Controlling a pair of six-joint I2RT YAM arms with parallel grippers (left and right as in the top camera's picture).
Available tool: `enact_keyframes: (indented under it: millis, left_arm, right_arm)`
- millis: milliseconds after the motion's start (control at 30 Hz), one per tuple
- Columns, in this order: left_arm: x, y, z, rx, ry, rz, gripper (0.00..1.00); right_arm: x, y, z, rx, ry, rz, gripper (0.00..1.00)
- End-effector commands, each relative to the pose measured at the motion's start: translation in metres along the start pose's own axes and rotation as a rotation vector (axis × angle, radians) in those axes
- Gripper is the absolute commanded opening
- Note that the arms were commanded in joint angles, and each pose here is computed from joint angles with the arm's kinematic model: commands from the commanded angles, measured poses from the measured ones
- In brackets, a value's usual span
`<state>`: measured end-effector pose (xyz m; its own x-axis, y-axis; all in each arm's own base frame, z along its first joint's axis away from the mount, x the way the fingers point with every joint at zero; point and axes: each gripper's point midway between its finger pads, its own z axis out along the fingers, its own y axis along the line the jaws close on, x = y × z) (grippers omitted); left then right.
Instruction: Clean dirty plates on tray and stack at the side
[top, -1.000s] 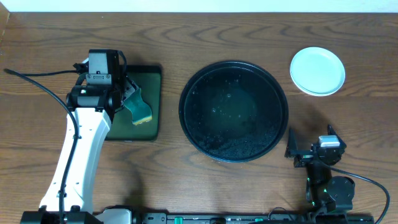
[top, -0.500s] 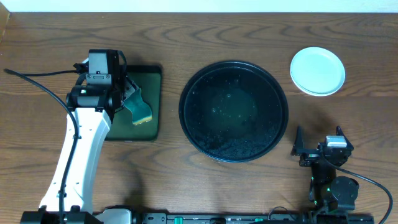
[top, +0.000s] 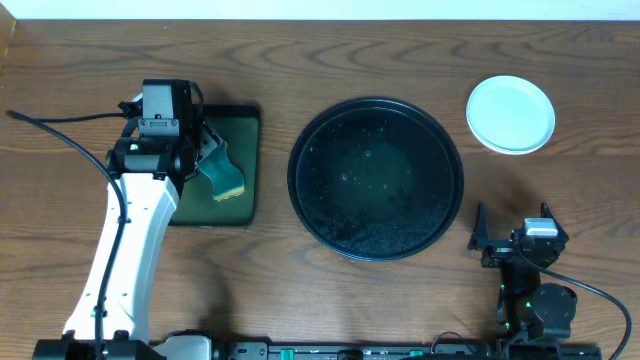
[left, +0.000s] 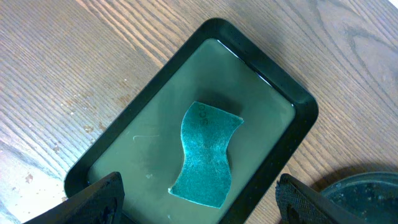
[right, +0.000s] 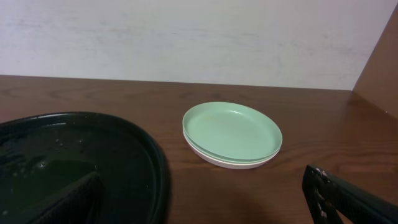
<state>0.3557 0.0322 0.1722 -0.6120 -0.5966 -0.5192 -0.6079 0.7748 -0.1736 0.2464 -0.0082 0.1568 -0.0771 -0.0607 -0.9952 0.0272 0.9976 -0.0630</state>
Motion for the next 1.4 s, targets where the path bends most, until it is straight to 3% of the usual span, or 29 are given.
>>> enact_keyframes:
  millis: [0, 467, 500, 667, 767, 967, 1167, 1367]
  left_arm:
    - [-0.007, -0.001, -0.002, -0.001, -0.017, 0.0, 0.79]
    - [-0.004, 0.001, -0.004, -0.009, -0.006, 0.003, 0.79]
    - [-0.003, 0.003, -0.004, -0.015, 0.001, 0.005, 0.94]
    - [0.013, 0.019, -0.019, -0.056, 0.051, 0.021, 0.97]
    - [0.023, 0.035, -0.041, -0.062, 0.061, 0.137, 0.98]
    - [0.026, 0.061, -0.078, -0.047, -0.079, 0.303, 0.98]
    - [0.054, 0.088, -0.095, -0.009, -0.159, 0.299, 0.98]
    - [0.062, 0.092, -0.088, 0.093, -0.39, 0.343, 0.98]
  right_arm:
    - [0.0, -0.001, 0.0, 0.001, -0.001, -0.016, 0.99]
    - [0.0, -0.001, 0.0, 0.001, -0.001, -0.016, 0.99]
    - [0.0, -0.001, 0.0, 0.001, -0.001, -0.016, 0.99]
    - [0.0, -0.001, 0.0, 0.001, -0.001, -0.016, 0.99]
    - [0.0, -0.001, 0.0, 0.001, -0.001, -0.016, 0.99]
    - [0.0, -0.001, 0.0, 0.001, -0.001, -0.016, 0.99]
    - [0.0, -0.001, 0.0, 0.001, -0.001, -0.016, 0.99]
    - [0.0, -0.001, 0.0, 0.001, -0.001, -0.016, 0.99]
